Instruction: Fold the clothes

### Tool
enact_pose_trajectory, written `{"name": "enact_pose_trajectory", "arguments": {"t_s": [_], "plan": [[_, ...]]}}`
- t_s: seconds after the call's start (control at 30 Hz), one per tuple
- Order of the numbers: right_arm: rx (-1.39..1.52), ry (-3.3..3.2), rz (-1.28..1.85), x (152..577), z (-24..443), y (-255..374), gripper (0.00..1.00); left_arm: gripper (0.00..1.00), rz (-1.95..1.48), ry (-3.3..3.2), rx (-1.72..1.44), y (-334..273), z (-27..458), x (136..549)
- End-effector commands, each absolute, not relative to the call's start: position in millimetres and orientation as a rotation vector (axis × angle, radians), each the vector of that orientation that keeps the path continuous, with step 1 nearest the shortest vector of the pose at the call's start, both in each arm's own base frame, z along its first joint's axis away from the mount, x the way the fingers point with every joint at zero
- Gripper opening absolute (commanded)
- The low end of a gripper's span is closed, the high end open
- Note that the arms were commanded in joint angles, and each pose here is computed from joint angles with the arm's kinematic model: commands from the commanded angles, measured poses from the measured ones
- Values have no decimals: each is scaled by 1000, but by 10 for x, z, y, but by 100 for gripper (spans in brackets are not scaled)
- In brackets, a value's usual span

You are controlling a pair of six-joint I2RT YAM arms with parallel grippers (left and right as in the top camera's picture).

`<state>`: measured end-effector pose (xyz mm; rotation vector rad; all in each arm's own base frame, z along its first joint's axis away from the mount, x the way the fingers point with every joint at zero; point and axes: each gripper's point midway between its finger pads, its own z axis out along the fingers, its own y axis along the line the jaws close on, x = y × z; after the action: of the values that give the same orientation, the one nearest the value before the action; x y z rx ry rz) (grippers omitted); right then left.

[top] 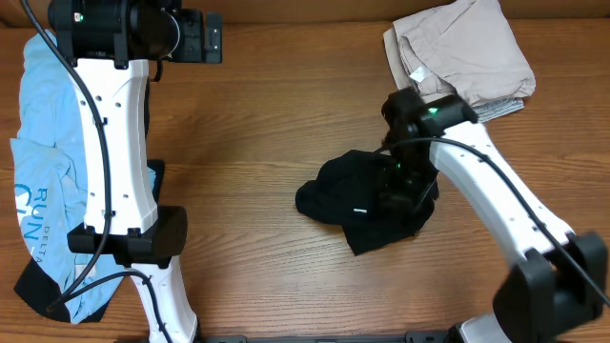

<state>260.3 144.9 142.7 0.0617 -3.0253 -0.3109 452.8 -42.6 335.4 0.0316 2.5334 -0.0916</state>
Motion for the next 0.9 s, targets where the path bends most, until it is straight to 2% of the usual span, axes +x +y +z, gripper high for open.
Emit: {"name": "enact_pose_trajectory", "arguments": {"t_s": [0.0,0.13,0.33,0.57,0.63,0.67,0.73,0.77,0.87], "plan": [[344,-3143,-501,2649,1853,1774,48,100,-70,2530,55,-401,3359,4531],[519,-3157,-524,2673,1739,2057,57,100,-74,2530,56,-405,3359,4530],[669,-3153,-424,2694,1216,2316,59,100,-73,2531,56,-404,3359,4530],[692,-3196,-310,2855,655,2318,57,100,-73,2536,56,-404,3352,4520],[710,-3186,-303,2846,600,2315,47,100,-72,2542,56,-402,3343,4507],[708,-3182,-300,2838,597,2309,38,100,-71,2544,56,-401,3340,4503],[706,-3171,-315,2804,639,2312,7,100,-68,2547,55,-396,3336,4498],[704,-3160,-332,2774,685,2317,4,100,-67,2547,59,-397,3336,4498],[655,-3143,-385,2674,963,2323,4,100,-67,2546,60,-397,3337,4499]]}}
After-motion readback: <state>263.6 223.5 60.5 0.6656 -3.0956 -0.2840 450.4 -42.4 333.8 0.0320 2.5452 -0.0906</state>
